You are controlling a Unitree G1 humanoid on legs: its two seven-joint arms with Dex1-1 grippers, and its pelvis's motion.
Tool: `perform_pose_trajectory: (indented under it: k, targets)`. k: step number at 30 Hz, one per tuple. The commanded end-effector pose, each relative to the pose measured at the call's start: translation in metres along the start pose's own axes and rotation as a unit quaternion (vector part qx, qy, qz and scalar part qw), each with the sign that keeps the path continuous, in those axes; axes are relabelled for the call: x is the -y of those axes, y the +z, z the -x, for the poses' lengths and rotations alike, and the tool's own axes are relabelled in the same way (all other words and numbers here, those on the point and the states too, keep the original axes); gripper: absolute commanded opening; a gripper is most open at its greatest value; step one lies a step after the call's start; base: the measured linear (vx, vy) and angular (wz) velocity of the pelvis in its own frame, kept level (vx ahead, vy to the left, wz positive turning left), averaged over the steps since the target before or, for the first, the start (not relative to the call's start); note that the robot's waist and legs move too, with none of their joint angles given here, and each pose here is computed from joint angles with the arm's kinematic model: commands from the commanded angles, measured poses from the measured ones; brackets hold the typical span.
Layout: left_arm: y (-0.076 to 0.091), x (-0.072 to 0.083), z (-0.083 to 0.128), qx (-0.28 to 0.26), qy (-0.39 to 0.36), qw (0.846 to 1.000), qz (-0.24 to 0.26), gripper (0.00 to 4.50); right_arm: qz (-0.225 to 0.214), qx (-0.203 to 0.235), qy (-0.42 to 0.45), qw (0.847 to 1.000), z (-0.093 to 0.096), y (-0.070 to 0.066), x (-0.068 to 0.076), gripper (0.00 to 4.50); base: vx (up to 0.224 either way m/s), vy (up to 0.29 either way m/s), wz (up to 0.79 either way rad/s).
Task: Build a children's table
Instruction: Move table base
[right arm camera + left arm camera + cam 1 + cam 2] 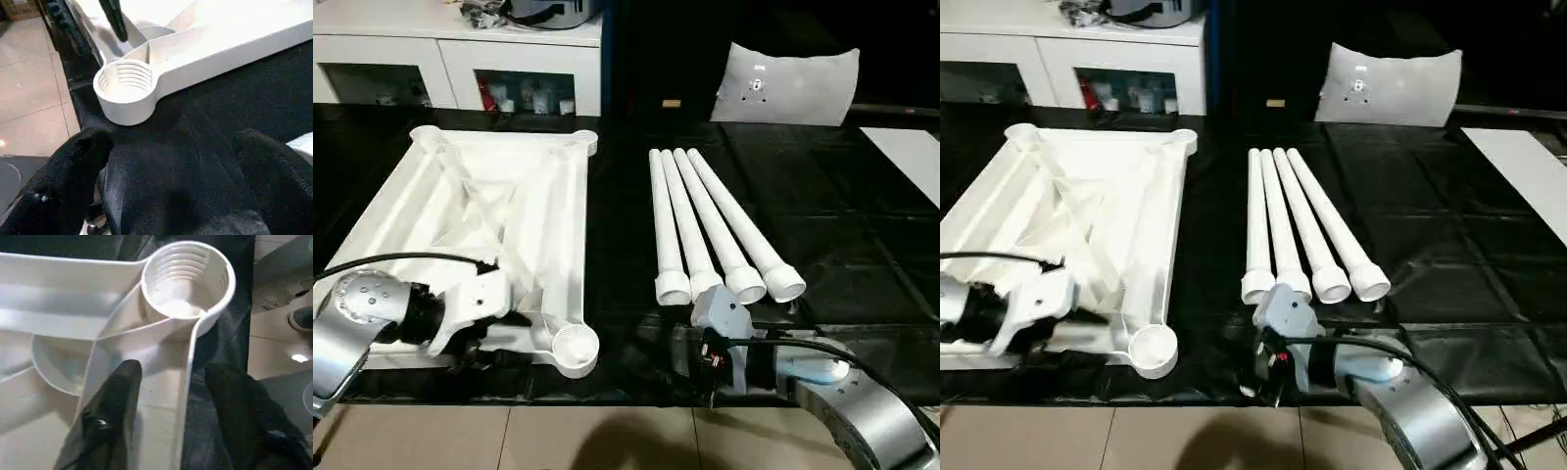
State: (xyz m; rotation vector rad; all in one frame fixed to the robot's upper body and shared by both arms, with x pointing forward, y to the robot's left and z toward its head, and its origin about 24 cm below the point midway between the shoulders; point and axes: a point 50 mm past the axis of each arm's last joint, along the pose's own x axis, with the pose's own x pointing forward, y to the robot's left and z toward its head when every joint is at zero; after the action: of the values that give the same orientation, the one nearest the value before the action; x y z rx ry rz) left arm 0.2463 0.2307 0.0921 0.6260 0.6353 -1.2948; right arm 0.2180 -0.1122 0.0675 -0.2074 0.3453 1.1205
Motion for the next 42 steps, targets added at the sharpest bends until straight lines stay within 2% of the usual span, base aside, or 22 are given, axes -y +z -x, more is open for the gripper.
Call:
perform_pose_trajectory:
  k: [1, 6, 12, 13, 17, 19, 21, 22, 24, 26, 31, 35, 39, 41, 42]
  targets:
    - [-0.003, 0.000, 0.002, -0.014, -0.004, 1.000, -0.006, 2.11, 0.002, 0.008, 0.006, 1.000, -0.002, 0.005, 0.000, 4.50, 0.000, 0.000, 0.00]
    - [-0.008, -0.008, -0.001, -0.024, 0.039, 0.998, -0.032, 1.71, 0.014, 0.015, 0.011, 1.000, -0.003, 0.008, -0.001, 4.50, 0.000, 0.000, 0.00]
    - [-0.011, -0.005, -0.004, -0.022, 0.026, 0.999, -0.013, 1.27, 0.016, 0.005, 0.016, 1.000, -0.004, 0.005, -0.002, 4.50, 0.000, 0.000, 0.00]
    - [-0.011, -0.005, -0.005, -0.023, 0.025, 0.999, -0.012, 1.05, 0.016, 0.005, 0.016, 1.000, -0.004, 0.005, -0.002, 4.50, 0.000, 0.000, 0.00]
    - [-0.011, -0.006, -0.009, -0.020, 0.025, 0.999, -0.019, 0.85, 0.015, 0.000, 0.014, 1.000, -0.006, 0.005, -0.001, 4.50, 0.000, 0.000, 0.00]
    - [-0.010, -0.008, -0.012, -0.016, 0.032, 0.999, -0.020, 0.55, 0.014, 0.001, 0.013, 1.000, -0.006, 0.006, 0.000, 4.50, 0.000, 0.000, 0.00]
    - [-0.008, -0.011, -0.014, -0.007, 0.039, 0.999, -0.019, 0.51, 0.014, 0.002, 0.009, 1.000, -0.007, 0.006, 0.001, 4.50, 0.000, 0.000, 0.00]
    - [-0.007, -0.013, -0.016, -0.001, 0.046, 0.999, -0.019, 0.29, 0.014, 0.003, 0.006, 1.000, -0.007, 0.006, 0.001, 4.50, 0.000, 0.000, 0.00]
    - [-0.003, -0.023, -0.019, 0.019, 0.077, 0.996, -0.033, 0.17, 0.012, 0.005, -0.003, 1.000, -0.007, 0.007, 0.003, 4.50, 0.000, 0.000, 0.00]
    - [0.003, -0.033, -0.023, 0.039, 0.093, 0.994, -0.039, 0.16, 0.012, 0.006, -0.013, 1.000, -0.007, 0.006, 0.005, 4.50, 0.000, 0.000, 0.00]
    - [0.012, -0.042, -0.036, 0.049, 0.072, 0.995, -0.051, 0.05, 0.012, 0.009, -0.040, 0.999, -0.007, 0.007, 0.011, 4.50, 0.000, 0.000, 0.00]
    - [0.016, -0.045, -0.041, 0.052, 0.060, 0.995, -0.055, 0.05, 0.011, 0.010, -0.062, 0.998, -0.007, 0.008, 0.016, 4.50, 0.000, 0.000, 0.00]
    - [0.012, -0.045, -0.040, 0.037, 0.057, 0.996, -0.060, 0.05, -0.009, 0.034, -0.088, 0.996, -0.007, 0.012, 0.021, 4.50, 0.000, 0.000, 0.00]
    - [0.012, -0.042, -0.037, 0.052, 0.037, 0.997, -0.040, 0.46, -0.039, 0.059, -0.088, 0.994, -0.007, 0.016, 0.022, 4.50, 0.000, 0.000, 0.00]
    - [0.014, -0.041, -0.035, 0.062, 0.032, 0.997, -0.035, 0.46, -0.042, 0.067, -0.090, 0.993, -0.007, 0.018, 0.023, 4.50, 0.000, 0.000, 0.00]
